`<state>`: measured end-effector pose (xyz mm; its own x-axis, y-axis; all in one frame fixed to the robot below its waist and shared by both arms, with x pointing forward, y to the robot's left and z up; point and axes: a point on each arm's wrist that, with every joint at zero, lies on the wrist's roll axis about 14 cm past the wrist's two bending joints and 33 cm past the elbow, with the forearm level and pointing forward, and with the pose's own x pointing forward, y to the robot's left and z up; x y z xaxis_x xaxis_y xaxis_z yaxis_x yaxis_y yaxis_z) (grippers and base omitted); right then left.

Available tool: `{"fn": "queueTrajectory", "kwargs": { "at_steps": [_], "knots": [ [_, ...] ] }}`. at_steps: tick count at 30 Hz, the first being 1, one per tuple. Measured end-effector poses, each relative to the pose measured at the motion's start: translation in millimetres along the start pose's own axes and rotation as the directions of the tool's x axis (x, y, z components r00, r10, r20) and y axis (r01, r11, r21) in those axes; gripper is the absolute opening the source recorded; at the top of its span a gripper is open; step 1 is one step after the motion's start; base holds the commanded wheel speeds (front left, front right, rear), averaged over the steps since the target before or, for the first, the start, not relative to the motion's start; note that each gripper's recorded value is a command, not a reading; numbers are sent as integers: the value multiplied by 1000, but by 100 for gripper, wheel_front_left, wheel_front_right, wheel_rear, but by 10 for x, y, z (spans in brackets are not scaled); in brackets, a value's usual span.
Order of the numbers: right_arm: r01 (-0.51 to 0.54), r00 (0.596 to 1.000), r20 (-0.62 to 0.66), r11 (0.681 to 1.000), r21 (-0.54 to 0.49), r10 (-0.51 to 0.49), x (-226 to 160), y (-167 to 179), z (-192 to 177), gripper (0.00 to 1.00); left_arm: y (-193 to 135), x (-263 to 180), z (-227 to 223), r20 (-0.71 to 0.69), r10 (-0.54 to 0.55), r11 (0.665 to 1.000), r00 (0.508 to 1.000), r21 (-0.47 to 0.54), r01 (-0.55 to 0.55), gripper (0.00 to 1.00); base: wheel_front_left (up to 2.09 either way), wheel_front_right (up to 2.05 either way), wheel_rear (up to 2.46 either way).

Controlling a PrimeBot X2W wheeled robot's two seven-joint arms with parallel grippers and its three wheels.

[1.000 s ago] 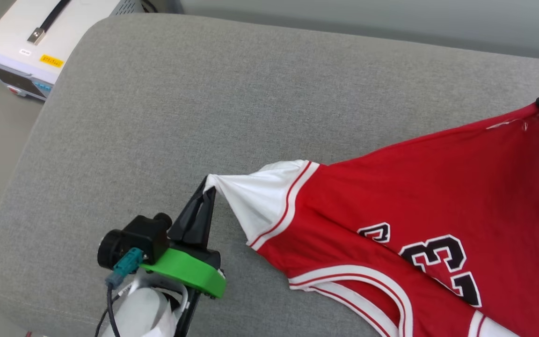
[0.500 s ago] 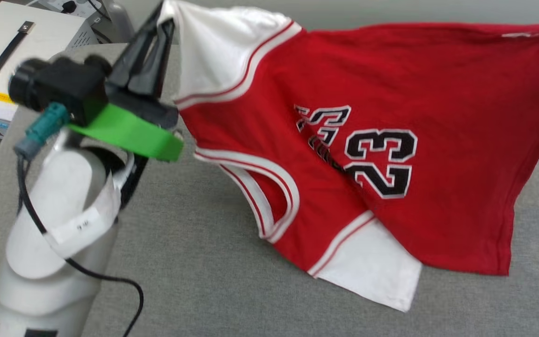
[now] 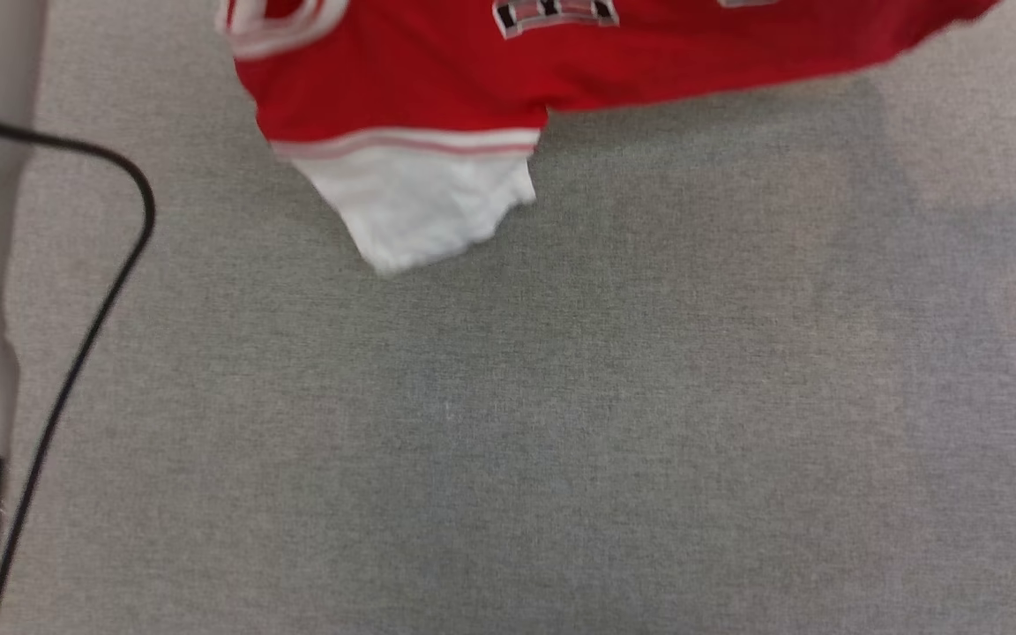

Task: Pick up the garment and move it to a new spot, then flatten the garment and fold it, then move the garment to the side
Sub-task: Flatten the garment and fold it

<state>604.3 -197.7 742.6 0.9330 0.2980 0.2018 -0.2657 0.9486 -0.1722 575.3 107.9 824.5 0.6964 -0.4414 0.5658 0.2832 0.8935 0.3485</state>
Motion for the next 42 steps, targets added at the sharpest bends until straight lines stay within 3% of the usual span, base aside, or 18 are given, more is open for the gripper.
{"fn": "queueTrajectory", "kwargs": {
  "at_steps": [8, 12, 21, 28, 35, 42],
  "knots": [
    [107, 987, 131, 991, -85, -95, 530, -381, 439, 0, 54, 611, 133, 107, -43, 997, 993, 76, 35, 0, 0, 0, 0],
    [133, 983, 139, 987, -95, -119, 716, -476, 388, 0, 55, 718, -47, 99, -53, 994, 994, 100, 43, 0, 0, 0, 0],
    [108, 994, -25, 989, -101, -111, 976, -442, -535, 0, 8, 665, -821, 3, -48, 999, 999, 26, 48, 0, 0, 0, 0],
    [63, 989, -132, 997, -42, -68, 955, -248, -1304, 0, -101, 246, -1703, -166, -42, 997, 985, -72, 30, 0, 0, 0, 0],
    [12, 970, -242, 999, 43, -2, 533, 91, -1973, 0, -305, -369, -2190, -326, -55, 988, 944, -157, 3, 0, 0, 0, 0],
    [-25, 949, -311, 996, 88, 52, 48, 322, -2240, 0, -521, -975, -2326, -429, -64, 976, 901, -216, -33, 0, 0, 0, 0]
  ]
}}
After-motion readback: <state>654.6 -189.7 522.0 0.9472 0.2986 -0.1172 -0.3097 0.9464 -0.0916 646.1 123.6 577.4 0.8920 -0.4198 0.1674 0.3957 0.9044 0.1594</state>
